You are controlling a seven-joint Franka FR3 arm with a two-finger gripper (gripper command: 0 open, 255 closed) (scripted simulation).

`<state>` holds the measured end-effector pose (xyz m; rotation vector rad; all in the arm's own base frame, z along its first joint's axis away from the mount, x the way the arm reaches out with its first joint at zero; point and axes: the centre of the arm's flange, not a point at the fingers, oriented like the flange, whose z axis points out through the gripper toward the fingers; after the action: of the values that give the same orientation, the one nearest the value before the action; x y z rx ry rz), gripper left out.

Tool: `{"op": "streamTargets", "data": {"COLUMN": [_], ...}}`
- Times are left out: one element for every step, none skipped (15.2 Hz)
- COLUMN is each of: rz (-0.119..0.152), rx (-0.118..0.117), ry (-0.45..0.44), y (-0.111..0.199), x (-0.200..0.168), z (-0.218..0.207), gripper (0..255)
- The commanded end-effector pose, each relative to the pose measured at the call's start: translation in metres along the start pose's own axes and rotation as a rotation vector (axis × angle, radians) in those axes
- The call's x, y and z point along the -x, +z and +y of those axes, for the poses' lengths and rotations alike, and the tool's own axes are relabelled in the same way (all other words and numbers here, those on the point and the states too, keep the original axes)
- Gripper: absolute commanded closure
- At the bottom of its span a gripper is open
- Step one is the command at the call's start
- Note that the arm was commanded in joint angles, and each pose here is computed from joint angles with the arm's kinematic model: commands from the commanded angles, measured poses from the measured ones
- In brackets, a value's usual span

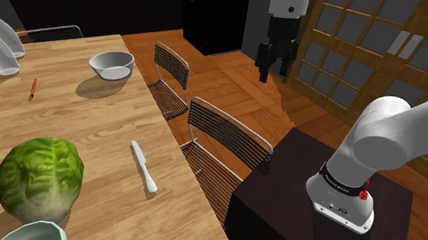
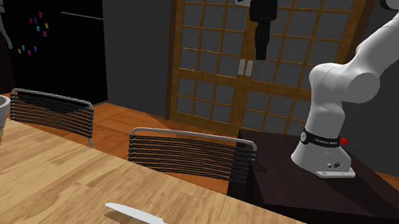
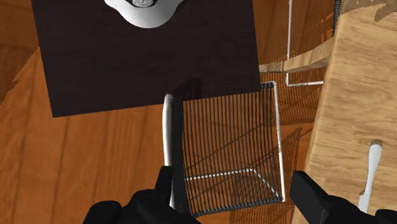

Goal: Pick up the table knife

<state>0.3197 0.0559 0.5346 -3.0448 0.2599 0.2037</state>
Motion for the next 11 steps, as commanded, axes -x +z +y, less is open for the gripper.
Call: {"op": "streamTargets", "data": {"rz": [-0.002, -0.003, -0.004, -0.006, -0.007, -0.009, -0.01, -0.012, -0.013, -0.015, -0.016], "rx": [-0.002, -0.003, -0.003, -0.004, -0.005, -0.005, -0.006, -0.006, -0.007, -0.008, -0.008], "ry": [0.012, 0.018, 0.023, 0.029, 0.034, 0.04, 0.045, 0.051, 0.056, 0.062, 0.067], "y": [0.011, 0.018, 0.024, 0.031, 0.038, 0.044, 0.051, 0.058, 0.064, 0.071, 0.078], "x": [-0.008, -0.012, -0.017, -0.021, -0.025, -0.03, -0.034, -0.039, -0.043, -0.048, -0.052], "z": [-0.024, -0.034, -0.045, -0.055, -0.066, -0.076, -0.087, -0.097, -0.108, -0.118, -0.128], "gripper": [0, 0, 0, 0, 0, 0, 0, 0, 0, 0, 0]}}
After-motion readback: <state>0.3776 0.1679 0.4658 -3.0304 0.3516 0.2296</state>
